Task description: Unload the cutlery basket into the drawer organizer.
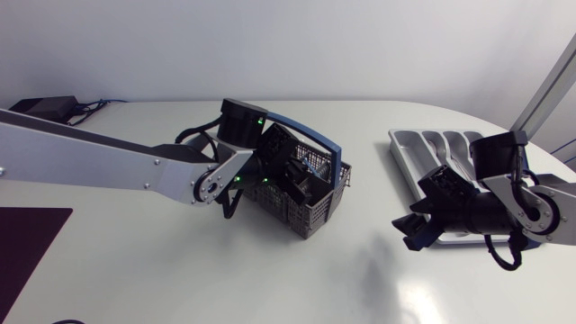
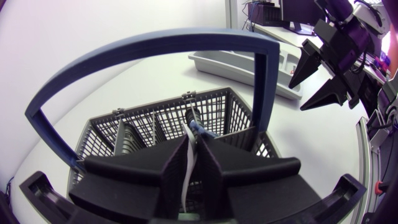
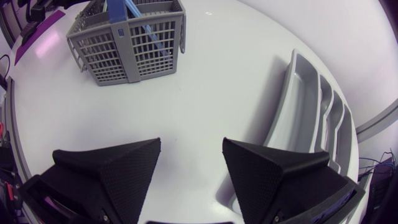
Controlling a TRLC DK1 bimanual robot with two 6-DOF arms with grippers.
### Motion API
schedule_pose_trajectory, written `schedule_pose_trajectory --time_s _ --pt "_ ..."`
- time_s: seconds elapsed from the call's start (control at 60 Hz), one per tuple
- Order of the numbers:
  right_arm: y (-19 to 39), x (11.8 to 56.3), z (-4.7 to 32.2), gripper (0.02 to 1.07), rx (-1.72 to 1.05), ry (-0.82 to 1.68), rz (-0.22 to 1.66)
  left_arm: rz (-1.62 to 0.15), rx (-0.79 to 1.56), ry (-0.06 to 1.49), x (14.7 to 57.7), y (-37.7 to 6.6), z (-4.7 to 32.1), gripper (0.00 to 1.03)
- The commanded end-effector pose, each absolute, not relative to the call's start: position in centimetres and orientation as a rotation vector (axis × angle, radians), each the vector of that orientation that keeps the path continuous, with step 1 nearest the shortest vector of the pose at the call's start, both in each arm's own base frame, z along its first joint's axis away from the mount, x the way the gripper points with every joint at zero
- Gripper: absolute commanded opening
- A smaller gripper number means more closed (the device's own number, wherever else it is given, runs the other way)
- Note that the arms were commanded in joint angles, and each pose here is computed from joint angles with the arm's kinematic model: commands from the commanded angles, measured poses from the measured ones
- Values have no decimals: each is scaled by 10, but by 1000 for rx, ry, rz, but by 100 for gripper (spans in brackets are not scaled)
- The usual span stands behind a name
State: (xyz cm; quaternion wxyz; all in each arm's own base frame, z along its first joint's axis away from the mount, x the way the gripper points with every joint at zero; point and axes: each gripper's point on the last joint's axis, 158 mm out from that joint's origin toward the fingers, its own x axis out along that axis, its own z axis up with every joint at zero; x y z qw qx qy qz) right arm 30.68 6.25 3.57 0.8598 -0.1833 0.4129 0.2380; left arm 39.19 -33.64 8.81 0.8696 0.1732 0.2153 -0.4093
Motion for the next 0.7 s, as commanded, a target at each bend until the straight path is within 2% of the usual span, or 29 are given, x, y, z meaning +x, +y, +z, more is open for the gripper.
schedule_pose_trajectory --time_s 0.0,0.117,0.35,0.683 --pt "63 298 21 75 -399 901 514 -855 376 439 402 -342 85 14" --pt "63 298 21 75 -401 902 513 -859 379 444 404 -346 81 4" --pt "62 297 20 75 -405 905 507 -851 370 446 399 -337 85 4" --pt "62 295 17 75 -409 912 507 -804 197 369 394 -301 134 4"
